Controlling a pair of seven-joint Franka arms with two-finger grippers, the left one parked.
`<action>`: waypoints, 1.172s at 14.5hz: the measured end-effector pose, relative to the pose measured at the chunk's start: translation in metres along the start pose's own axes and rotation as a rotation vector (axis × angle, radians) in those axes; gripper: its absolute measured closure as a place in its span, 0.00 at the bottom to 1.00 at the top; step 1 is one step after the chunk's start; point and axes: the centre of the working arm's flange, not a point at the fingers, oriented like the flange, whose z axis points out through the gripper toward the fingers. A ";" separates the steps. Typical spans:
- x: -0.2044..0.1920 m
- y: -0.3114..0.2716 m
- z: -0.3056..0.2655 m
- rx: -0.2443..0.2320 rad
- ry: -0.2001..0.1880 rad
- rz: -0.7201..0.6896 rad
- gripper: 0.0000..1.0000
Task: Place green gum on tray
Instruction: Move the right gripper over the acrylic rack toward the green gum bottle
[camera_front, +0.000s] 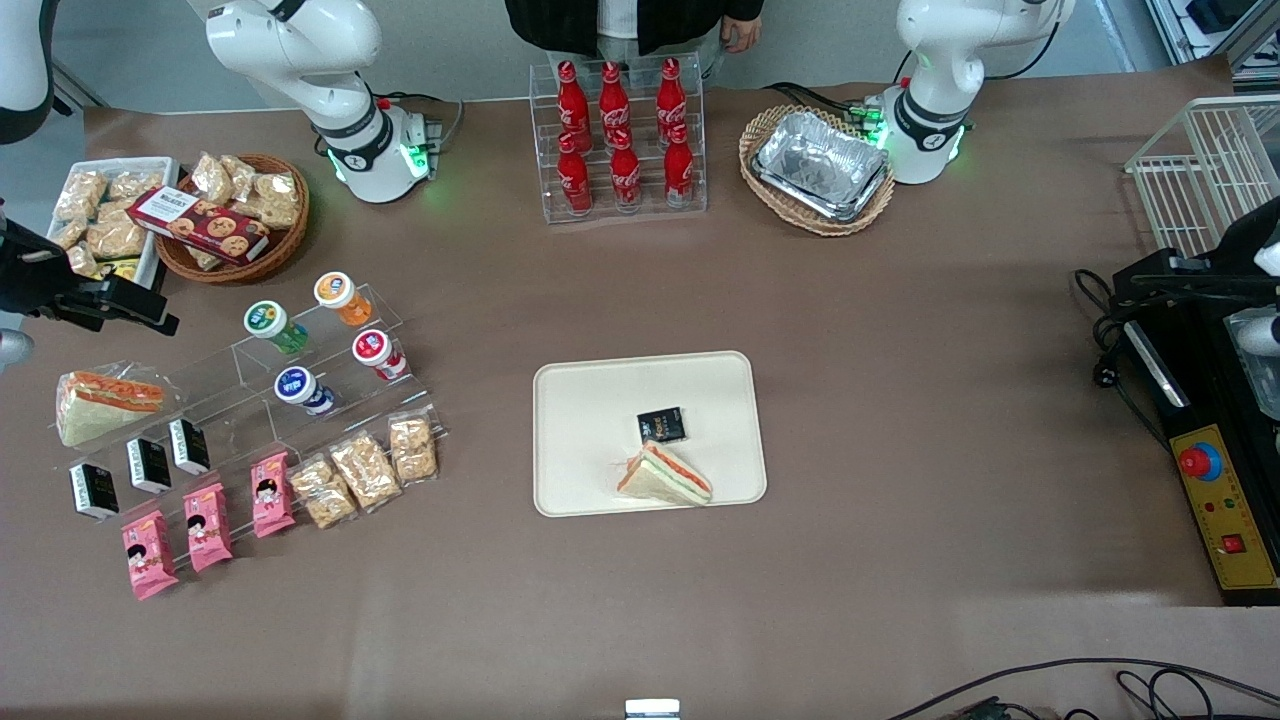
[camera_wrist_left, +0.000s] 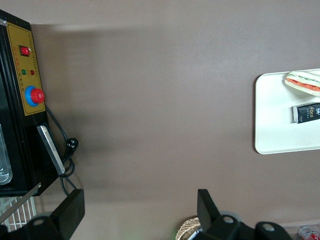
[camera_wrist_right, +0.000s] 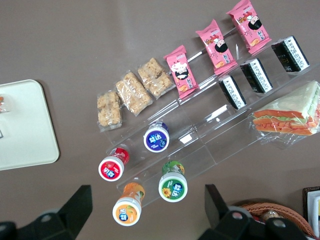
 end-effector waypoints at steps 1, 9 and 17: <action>-0.001 0.000 -0.002 0.001 0.003 0.000 0.00; -0.006 -0.001 -0.001 0.000 -0.029 -0.001 0.00; -0.064 0.002 0.017 -0.007 -0.031 -0.016 0.00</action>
